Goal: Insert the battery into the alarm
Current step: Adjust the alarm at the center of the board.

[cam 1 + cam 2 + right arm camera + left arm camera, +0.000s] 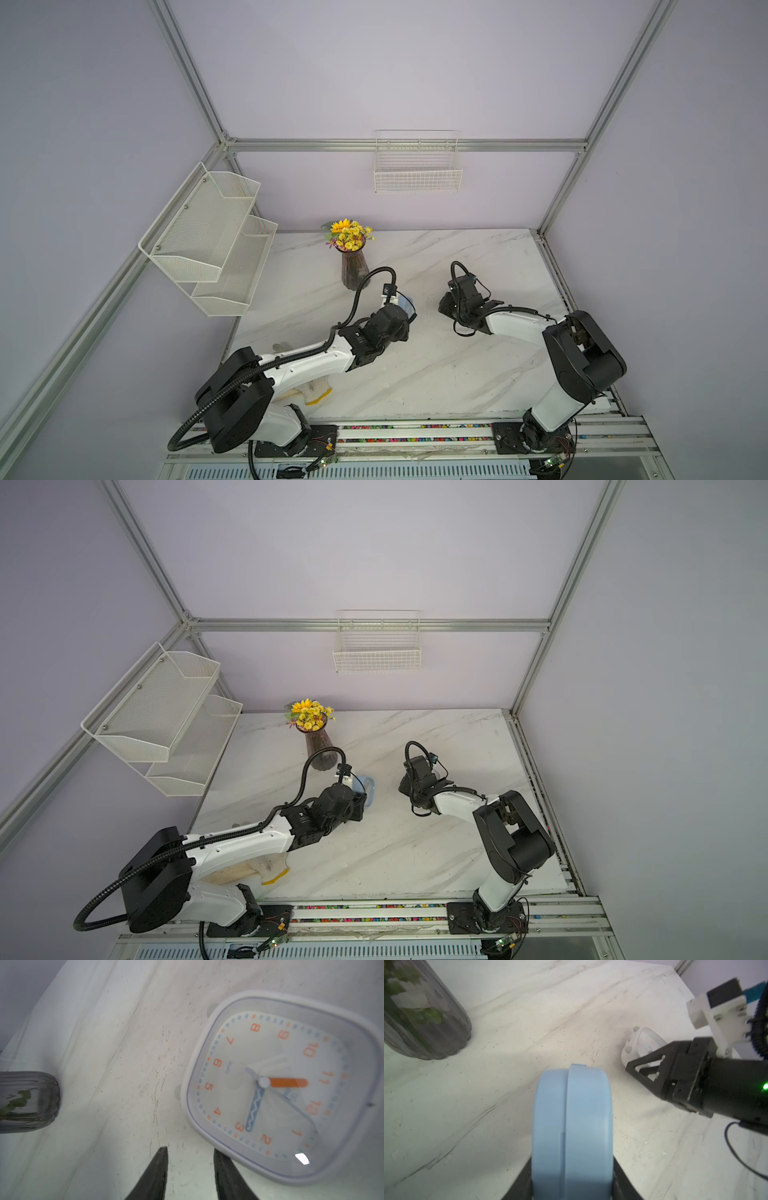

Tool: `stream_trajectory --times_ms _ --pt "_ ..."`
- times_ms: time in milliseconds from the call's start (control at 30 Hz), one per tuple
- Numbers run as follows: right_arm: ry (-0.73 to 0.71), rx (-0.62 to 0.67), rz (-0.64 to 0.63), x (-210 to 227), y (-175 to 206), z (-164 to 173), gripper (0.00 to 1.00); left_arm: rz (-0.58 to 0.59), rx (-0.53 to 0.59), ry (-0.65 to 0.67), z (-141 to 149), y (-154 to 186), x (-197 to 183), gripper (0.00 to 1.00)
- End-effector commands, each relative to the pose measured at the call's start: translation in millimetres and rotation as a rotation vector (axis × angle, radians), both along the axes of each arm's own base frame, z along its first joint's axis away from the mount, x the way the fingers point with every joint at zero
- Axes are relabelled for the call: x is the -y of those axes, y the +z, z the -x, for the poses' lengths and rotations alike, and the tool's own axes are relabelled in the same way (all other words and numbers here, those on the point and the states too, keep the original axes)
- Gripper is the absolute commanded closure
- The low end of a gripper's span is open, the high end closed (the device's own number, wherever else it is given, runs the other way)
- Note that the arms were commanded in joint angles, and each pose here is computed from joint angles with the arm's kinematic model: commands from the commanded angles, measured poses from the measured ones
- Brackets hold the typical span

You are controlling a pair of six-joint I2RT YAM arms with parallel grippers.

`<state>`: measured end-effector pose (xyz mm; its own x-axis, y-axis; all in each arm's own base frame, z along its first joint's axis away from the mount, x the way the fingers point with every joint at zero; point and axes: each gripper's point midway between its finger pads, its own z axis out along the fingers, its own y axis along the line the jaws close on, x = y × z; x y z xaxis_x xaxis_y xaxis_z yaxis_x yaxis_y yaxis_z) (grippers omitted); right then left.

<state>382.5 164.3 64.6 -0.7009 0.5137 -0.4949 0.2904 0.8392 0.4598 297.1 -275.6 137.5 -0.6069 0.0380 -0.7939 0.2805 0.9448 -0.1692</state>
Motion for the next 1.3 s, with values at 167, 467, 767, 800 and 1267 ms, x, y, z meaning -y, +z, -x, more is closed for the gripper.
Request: stream_trajectory --times_ms 167,467,767,800,1267 --pt "-0.009 0.099 -0.075 20 52 22 0.57 -0.309 0.145 -0.134 0 9 40 0.71" --pt "-0.122 0.199 -0.073 62 108 61 0.54 -0.681 0.259 -0.172 -6 -3 59 0.69" --pt "-0.257 0.312 -0.017 103 149 81 0.51 -0.933 0.325 -0.185 -11 -23 71 0.64" --pt "-0.27 0.323 -0.012 107 152 83 0.51 -0.948 0.326 -0.19 -10 -25 71 0.62" --pt "-0.264 0.368 0.018 112 170 86 0.48 -0.887 0.263 -0.235 14 -47 81 0.18"
